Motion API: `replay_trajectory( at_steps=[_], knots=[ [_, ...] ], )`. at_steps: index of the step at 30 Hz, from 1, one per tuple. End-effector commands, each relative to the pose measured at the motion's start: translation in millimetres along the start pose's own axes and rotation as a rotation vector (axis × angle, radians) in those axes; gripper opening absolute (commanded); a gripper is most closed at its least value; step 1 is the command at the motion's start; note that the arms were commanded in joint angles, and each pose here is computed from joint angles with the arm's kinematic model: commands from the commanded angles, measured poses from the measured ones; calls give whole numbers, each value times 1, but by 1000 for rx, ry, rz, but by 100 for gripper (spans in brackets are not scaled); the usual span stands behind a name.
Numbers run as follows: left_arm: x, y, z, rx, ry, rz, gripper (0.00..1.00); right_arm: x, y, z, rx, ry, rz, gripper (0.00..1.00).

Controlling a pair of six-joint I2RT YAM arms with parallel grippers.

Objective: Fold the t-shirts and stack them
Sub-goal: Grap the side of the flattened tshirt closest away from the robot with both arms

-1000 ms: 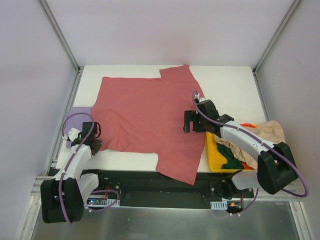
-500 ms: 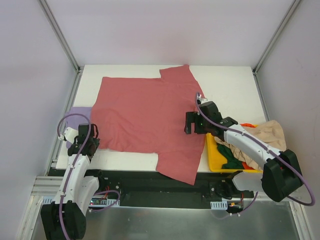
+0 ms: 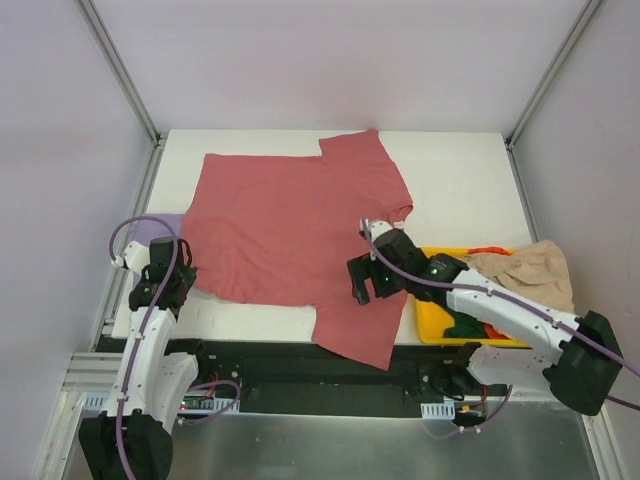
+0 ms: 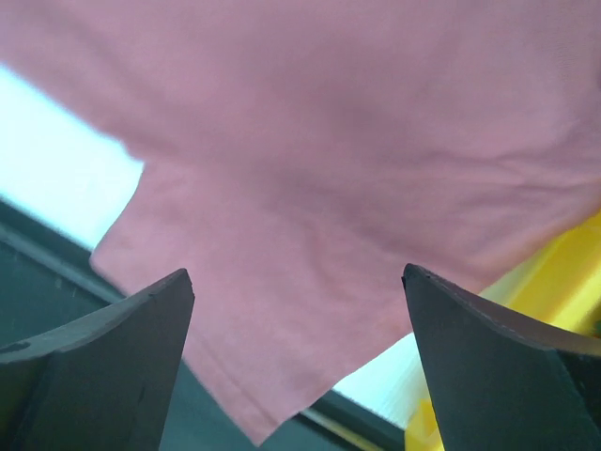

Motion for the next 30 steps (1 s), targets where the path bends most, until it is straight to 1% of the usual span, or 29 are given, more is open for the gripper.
replay_trajectory(
  at_steps=[1,3,7,8,10,14,18,20,26,29,30],
  knots=[
    [8,-5,-13,-45,27,15,0,-42,-18,25,118,-183,166,96],
    [8,-5,-14,-44,35,21,0,-64,-22,41,192,-227,264,97],
    [7,-3,-14,-39,34,29,0,-101,-27,59,181,-306,418,99],
    [7,-3,-13,-37,35,28,0,-109,-28,62,187,-334,456,95],
    [7,-3,-13,-41,38,26,0,-118,-29,63,142,-357,503,91],
    [7,-4,-12,-48,36,19,0,-132,-27,54,50,-326,601,81],
    [7,-4,-12,-51,33,18,0,-142,-24,46,3,-314,629,75],
    [7,-4,-12,-48,33,17,0,-143,-20,48,12,-313,634,68],
    [8,-4,-12,-45,30,13,0,-153,-10,46,-9,-324,687,65],
    [8,-4,-12,-43,28,10,0,-153,-6,44,-48,-330,680,55],
    [7,-3,-11,-41,31,9,0,-151,-3,42,-79,-337,656,50]
  ],
)
Point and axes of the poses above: each gripper's point midway between its finger pads, its own y axis out along the fingers, its own z axis along the line the jaws close on, x = y × z, the point moved 8 cm from there along -y, back along the fingers, and after that the axes turned 1 degree about -y, right-handed, at the moved point
